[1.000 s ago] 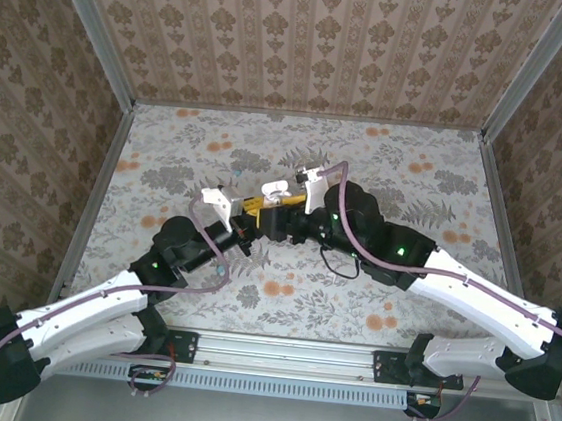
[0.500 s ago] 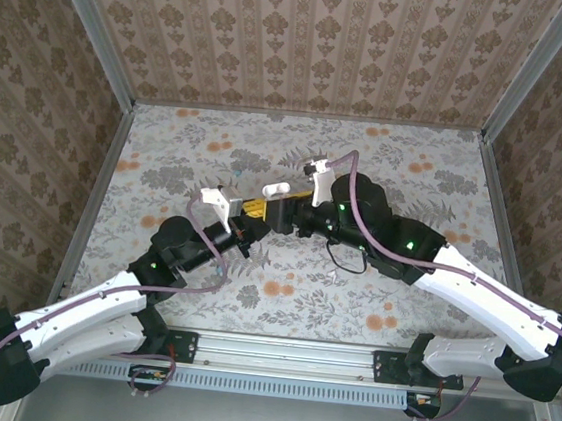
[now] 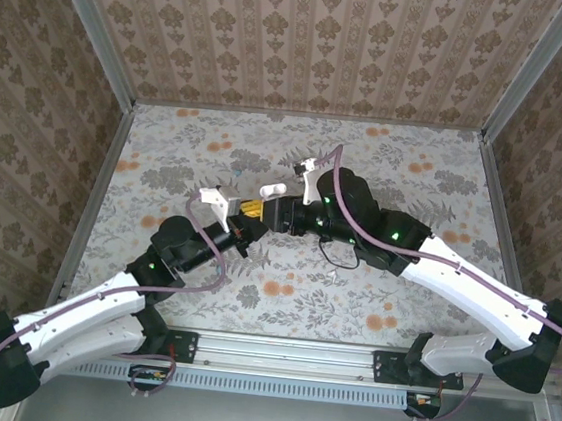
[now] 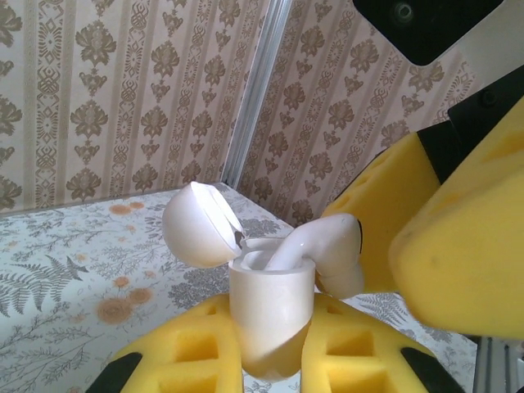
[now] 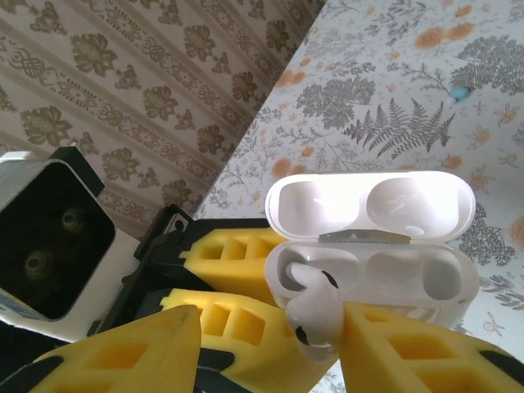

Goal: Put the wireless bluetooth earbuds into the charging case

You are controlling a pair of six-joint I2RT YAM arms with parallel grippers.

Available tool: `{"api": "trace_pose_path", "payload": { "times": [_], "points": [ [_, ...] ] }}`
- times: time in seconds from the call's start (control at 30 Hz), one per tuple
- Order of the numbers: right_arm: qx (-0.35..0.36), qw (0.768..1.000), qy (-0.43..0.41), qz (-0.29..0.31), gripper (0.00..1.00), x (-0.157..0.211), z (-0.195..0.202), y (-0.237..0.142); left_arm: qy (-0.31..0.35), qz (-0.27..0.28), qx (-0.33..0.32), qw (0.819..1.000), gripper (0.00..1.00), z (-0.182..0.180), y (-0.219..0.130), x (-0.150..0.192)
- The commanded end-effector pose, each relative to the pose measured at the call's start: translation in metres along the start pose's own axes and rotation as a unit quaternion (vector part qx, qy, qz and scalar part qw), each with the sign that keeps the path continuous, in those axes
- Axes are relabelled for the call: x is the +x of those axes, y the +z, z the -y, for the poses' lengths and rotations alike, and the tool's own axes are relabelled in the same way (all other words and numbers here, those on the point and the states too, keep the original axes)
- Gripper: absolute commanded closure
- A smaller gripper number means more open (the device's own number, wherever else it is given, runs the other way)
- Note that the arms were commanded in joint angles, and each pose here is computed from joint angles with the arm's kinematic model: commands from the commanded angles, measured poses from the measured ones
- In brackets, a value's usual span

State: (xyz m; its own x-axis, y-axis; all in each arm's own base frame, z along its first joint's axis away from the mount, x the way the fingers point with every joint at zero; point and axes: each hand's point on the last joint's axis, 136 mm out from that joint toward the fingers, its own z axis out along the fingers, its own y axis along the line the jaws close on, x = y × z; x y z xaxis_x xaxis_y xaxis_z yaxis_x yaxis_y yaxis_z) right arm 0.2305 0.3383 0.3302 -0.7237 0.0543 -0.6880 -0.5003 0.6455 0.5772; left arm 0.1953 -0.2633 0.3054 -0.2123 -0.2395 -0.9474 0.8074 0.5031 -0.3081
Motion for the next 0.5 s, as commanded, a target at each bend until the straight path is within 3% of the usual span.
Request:
{"api": "trace_pose_path", "payload": {
  "times": [0.0, 0.47],
  "points": [
    [0.006, 1.0, 0.009, -0.02, 0.57, 0.004, 0.0, 0.002, 0.001, 0.039, 0.023, 0.999, 1.0, 0.012, -0.006, -0.022],
    [0.023, 0.995, -0.08, -0.052, 0.84, -0.001, 0.006, -0.013, -0.003, 0.02, 0.042, 0.999, 1.0, 0.014, -0.015, -0.016]
  ]
}}
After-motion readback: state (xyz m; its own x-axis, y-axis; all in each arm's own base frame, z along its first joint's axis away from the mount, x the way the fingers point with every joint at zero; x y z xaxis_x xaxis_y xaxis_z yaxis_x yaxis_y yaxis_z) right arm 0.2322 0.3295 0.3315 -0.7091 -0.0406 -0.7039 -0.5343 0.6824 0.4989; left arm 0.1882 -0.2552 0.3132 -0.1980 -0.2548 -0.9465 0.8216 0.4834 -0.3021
